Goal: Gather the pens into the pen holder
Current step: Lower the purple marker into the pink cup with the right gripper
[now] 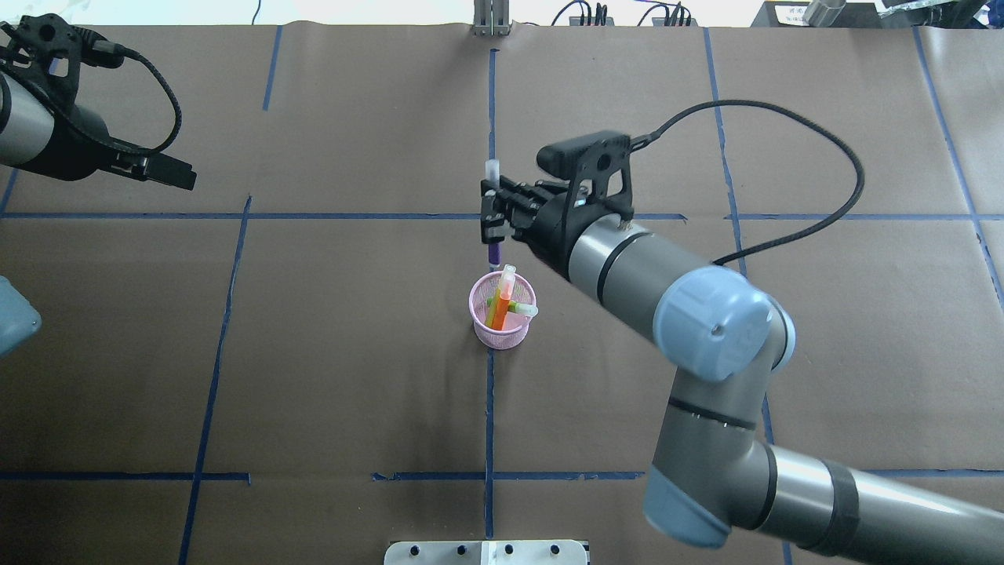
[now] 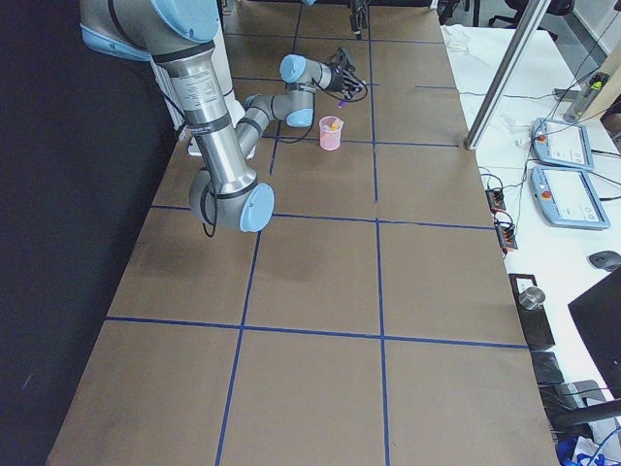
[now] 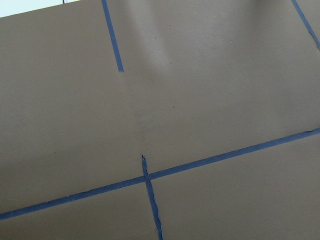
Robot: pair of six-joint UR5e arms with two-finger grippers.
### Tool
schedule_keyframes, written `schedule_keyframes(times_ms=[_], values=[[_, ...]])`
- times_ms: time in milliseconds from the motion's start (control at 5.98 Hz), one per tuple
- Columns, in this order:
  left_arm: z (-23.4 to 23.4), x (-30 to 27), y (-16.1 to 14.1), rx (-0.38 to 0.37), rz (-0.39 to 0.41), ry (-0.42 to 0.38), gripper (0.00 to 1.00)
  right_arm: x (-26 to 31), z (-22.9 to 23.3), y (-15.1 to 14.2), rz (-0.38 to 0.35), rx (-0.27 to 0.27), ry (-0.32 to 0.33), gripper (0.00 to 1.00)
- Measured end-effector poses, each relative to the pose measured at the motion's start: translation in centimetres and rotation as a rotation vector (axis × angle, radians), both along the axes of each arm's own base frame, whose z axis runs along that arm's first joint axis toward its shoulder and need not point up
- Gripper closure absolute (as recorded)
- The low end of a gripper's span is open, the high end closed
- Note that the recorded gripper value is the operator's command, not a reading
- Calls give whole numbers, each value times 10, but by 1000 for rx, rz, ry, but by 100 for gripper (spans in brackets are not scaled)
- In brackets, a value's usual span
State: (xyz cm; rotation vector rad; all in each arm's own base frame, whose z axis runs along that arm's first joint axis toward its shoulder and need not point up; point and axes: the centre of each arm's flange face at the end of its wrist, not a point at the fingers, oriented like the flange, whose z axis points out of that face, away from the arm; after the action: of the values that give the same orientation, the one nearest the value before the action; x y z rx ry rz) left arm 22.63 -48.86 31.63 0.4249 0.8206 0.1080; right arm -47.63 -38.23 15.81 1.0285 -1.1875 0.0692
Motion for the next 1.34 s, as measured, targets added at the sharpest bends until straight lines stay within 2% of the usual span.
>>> schedule_keyframes(times_ms=[502,836,1338], values=[[19,-6,6,-30,0,-19,0,-38,13,45,-1,53,85,100],[25,-6,6,-41,0,-26,0,-46,19,47,0,81,131,100],[28,-6,6,-44,0,-30,0,-53,28,40,33,81,164,100]])
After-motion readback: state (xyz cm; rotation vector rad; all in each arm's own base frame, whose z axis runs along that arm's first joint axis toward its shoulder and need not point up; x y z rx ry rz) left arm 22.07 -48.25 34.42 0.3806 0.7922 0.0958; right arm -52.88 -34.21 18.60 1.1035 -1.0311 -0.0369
